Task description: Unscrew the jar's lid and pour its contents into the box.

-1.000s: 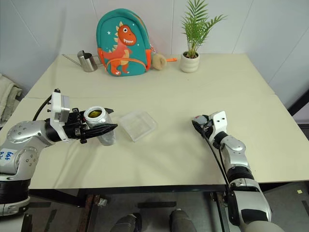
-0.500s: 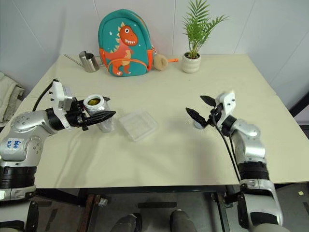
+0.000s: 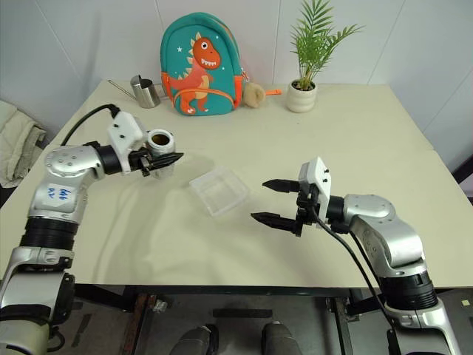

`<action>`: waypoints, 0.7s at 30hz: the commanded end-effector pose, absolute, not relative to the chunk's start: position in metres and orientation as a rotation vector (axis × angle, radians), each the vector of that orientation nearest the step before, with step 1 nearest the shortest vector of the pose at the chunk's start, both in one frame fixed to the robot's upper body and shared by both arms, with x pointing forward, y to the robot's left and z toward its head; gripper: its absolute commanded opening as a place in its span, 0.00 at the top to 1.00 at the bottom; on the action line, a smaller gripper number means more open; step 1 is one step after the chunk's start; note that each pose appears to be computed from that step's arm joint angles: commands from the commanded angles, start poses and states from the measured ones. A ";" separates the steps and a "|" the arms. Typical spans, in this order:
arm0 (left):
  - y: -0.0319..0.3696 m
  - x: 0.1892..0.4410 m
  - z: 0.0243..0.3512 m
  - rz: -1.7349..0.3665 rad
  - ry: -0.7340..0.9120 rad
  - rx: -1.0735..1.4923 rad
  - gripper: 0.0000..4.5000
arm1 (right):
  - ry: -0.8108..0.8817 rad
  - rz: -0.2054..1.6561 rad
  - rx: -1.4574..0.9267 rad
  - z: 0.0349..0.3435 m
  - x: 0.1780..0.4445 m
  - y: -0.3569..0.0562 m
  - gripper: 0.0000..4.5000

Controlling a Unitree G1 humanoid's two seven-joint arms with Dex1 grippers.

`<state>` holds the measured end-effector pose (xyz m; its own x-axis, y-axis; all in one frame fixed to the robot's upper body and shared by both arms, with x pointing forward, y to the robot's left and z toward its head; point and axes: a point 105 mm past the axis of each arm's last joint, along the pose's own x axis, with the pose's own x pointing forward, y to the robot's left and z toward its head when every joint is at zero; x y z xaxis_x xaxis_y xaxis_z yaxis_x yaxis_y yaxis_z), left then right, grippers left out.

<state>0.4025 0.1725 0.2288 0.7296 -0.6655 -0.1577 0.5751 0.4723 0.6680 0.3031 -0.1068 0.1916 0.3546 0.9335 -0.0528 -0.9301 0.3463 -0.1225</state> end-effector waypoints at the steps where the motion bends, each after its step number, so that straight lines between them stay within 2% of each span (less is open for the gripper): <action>1: 0.161 0.406 0.234 -0.736 -0.216 0.975 0.48 | -0.083 1.176 -0.151 0.201 0.302 -0.108 0.00; 3: 0.154 0.413 0.238 -0.668 -0.289 1.090 0.48 | -0.086 1.153 -0.149 0.200 0.305 -0.110 0.00; 5: 0.141 0.427 0.252 -0.475 -0.424 1.347 0.48 | -0.092 1.113 -0.132 0.199 0.309 -0.113 0.00; 12: 0.100 0.419 0.264 -0.276 -0.907 1.920 0.48 | -0.122 1.040 -0.104 0.201 0.314 -0.117 0.00; 21: 0.102 0.419 0.268 -0.140 -1.106 2.125 0.48 | -0.128 1.022 -0.077 0.198 0.315 -0.114 0.00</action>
<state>0.4213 0.1019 0.2486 0.6581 -0.7341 0.1676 -0.6001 -0.3769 0.7055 0.3172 -0.1126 0.1854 0.5135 0.8578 0.0213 -0.8537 0.5132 -0.0881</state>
